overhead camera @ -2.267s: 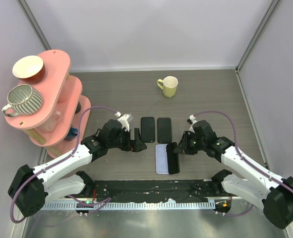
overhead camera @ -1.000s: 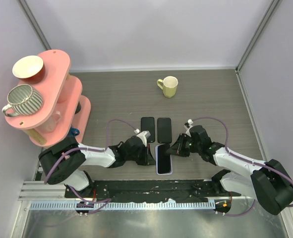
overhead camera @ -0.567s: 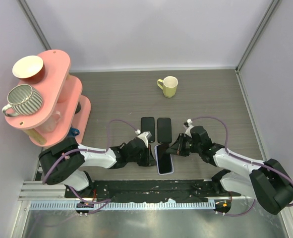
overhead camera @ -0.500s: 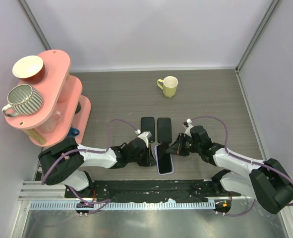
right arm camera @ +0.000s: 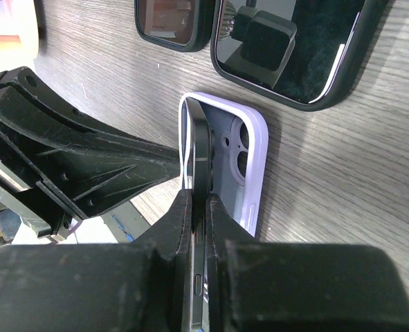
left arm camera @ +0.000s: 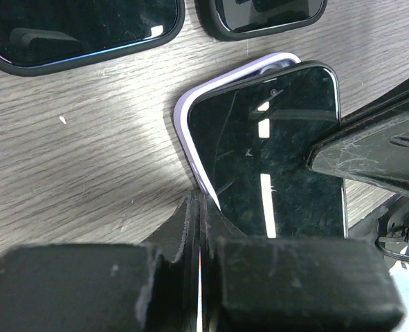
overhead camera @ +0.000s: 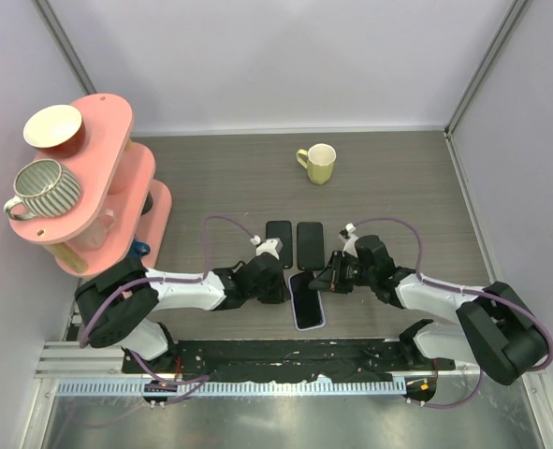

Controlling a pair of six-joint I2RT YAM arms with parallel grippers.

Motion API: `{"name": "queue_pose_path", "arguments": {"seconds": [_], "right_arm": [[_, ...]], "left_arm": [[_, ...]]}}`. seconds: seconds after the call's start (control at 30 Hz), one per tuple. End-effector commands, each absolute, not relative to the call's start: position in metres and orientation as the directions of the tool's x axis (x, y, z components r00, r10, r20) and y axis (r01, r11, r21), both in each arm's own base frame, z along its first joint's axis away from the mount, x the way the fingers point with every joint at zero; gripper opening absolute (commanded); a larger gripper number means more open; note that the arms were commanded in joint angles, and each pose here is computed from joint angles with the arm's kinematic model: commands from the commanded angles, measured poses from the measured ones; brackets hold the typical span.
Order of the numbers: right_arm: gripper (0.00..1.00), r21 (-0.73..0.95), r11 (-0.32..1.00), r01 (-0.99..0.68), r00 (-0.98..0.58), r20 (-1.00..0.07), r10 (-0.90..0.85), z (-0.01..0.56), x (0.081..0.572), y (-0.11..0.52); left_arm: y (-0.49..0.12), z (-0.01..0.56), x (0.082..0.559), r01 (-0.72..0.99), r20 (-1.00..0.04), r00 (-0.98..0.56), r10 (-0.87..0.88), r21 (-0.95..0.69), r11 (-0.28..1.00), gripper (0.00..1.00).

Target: Put the phone into the phone case

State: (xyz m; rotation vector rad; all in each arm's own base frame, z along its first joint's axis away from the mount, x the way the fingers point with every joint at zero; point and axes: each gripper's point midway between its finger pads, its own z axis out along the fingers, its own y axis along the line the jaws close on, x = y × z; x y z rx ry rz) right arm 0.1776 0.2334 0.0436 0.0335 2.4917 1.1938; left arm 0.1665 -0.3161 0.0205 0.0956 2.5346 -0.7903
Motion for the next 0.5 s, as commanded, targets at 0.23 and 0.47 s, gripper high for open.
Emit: {"name": "queue_pose_path", "arguments": {"seconds": [0.23,0.47], "right_arm": [[0.02,0.645,0.758,-0.093,-0.957,-0.267,0.11,-0.005,0.159,0.211],[0.32,0.637,0.768,-0.058,-0.942,-0.289,0.169,0.016,0.173,0.212]], "left_arm": [[-0.313,0.002,0.17,0.175,-0.45,-0.891,-0.068,-0.477,0.861,0.0],[-0.307,0.003,0.169,0.172,-0.455,-0.888,-0.069,-0.467,0.868,0.0]]}}
